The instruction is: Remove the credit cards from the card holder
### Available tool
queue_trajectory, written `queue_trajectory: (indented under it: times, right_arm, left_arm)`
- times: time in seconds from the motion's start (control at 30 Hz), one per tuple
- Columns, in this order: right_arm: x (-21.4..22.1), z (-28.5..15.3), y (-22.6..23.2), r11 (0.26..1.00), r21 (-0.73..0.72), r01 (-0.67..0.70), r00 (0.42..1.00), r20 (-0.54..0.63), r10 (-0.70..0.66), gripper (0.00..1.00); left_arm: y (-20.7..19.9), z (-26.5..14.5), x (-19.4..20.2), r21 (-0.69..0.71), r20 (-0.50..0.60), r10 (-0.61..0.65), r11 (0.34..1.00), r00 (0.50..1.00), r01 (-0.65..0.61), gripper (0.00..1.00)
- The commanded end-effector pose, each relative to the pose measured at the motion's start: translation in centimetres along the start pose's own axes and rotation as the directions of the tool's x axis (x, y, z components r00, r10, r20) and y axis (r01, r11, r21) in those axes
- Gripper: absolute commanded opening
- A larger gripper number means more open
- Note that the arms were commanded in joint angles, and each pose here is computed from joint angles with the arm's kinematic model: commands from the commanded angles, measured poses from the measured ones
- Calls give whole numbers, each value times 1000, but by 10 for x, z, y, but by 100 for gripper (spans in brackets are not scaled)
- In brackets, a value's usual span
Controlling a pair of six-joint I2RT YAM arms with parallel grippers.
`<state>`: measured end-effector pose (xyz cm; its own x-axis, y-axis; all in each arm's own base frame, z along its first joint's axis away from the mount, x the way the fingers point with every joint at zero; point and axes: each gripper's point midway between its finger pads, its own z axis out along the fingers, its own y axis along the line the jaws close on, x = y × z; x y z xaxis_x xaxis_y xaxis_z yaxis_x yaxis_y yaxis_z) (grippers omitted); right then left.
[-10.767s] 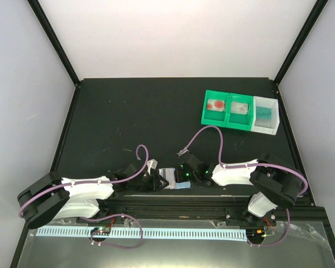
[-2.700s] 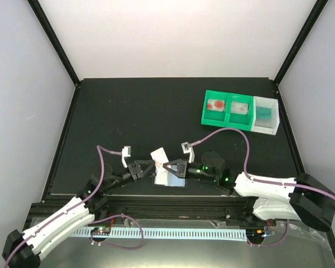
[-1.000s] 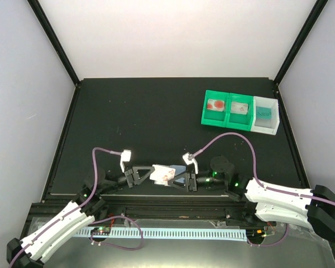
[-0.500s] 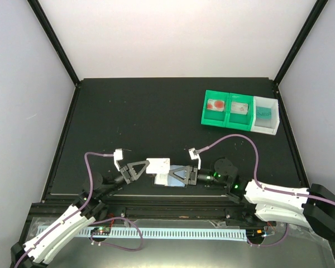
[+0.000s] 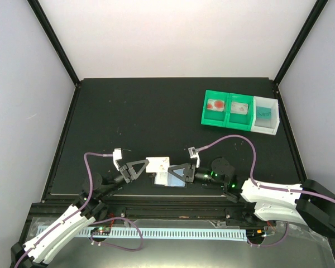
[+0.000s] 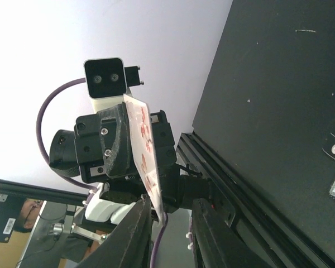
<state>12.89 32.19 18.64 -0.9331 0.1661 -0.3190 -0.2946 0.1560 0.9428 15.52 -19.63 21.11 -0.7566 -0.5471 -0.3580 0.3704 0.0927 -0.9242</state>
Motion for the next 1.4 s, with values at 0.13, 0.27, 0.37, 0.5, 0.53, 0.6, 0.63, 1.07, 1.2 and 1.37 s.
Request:
queue_trajectory:
  times: [0.13,0.27,0.37,0.5,0.53,0.6,0.63,1.07,1.2,1.37]
  right_arm:
    - [-11,2,16,999,-52,15,999,49,-13,18]
    - [-11,4,18,998,-64,12,999,44,-9,14]
    - [-11,6,20,997,-75,9,999,39,-6,12]
    - [-10,6,19,997,-78,9,999,37,-6,5]
    - [-10,6,19,997,-79,10,999,37,-7,3]
    - [-10,6,19,996,-84,12,999,38,-8,1]
    - [-10,5,20,996,-87,12,999,37,-9,1]
    - [-9,0,11,998,-50,31,998,52,-29,1]
    - [-14,-6,11,996,7,84,994,73,-84,1]
    - [-25,-20,10,982,111,154,980,111,-166,1]
  left_arm:
    - [-7,-1,-7,41,36,-5,999,999,4,2]
    - [-5,-1,-6,36,35,-6,999,999,5,2]
    - [-4,-1,-6,36,36,-8,999,999,6,1]
    - [-4,-1,-6,37,35,-9,999,999,8,1]
    - [-3,-1,-6,34,36,-9,999,999,8,1]
    - [-2,-1,-6,30,37,-8,1000,999,7,1]
    - [-1,-1,-5,27,36,-10,1000,999,9,1]
    - [15,-1,-2,-47,25,-20,999,999,21,33]
    - [17,-2,-1,-71,13,-12,997,1000,13,55]
    - [16,-2,1,-116,-18,36,993,999,-38,81]
